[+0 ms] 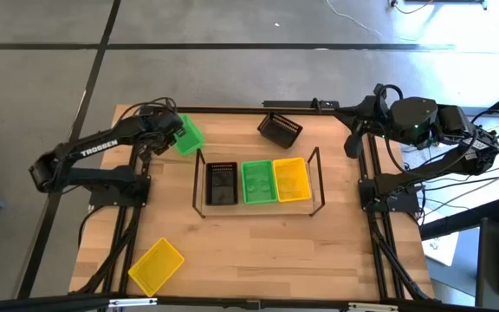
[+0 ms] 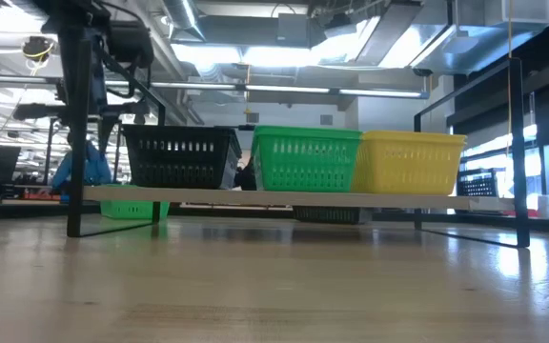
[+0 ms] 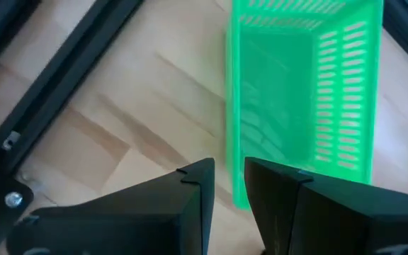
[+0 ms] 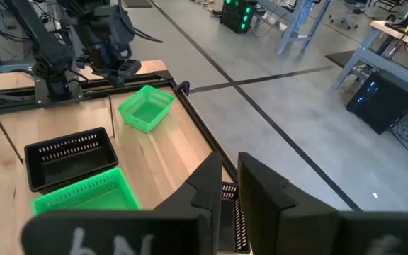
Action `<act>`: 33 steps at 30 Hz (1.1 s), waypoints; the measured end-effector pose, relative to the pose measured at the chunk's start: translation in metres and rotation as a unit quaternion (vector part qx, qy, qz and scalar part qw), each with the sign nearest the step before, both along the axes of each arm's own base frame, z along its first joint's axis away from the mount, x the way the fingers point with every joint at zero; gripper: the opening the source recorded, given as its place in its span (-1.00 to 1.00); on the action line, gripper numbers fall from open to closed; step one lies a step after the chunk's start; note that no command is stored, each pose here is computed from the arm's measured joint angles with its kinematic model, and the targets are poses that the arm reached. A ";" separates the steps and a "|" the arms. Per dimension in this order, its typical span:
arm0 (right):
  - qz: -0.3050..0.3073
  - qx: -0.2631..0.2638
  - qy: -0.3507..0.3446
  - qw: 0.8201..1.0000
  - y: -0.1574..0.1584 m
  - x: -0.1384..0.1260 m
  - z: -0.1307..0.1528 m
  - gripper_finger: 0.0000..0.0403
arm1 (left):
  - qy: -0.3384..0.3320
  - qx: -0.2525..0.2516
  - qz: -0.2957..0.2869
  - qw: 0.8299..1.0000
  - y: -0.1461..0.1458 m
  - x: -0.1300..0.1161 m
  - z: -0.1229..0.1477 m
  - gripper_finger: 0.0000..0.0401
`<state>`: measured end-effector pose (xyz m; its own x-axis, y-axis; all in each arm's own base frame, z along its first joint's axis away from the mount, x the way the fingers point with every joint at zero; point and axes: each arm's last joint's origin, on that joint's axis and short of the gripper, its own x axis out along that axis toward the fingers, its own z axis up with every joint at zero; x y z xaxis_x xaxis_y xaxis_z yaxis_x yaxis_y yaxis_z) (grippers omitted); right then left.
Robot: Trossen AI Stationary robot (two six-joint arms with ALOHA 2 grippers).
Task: Stack baskets on shelf by color
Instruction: Stack the green bin on top of the green bin on the shelf
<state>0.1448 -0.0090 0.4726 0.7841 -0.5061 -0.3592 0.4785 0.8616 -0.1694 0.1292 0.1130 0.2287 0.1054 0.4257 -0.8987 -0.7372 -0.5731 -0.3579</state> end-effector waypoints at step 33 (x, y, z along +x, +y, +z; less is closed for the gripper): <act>-0.001 0.002 -0.018 1.000 0.000 0.001 0.003 -0.77 | -0.005 0.047 0.006 0.999 0.015 -0.009 -0.034 -0.65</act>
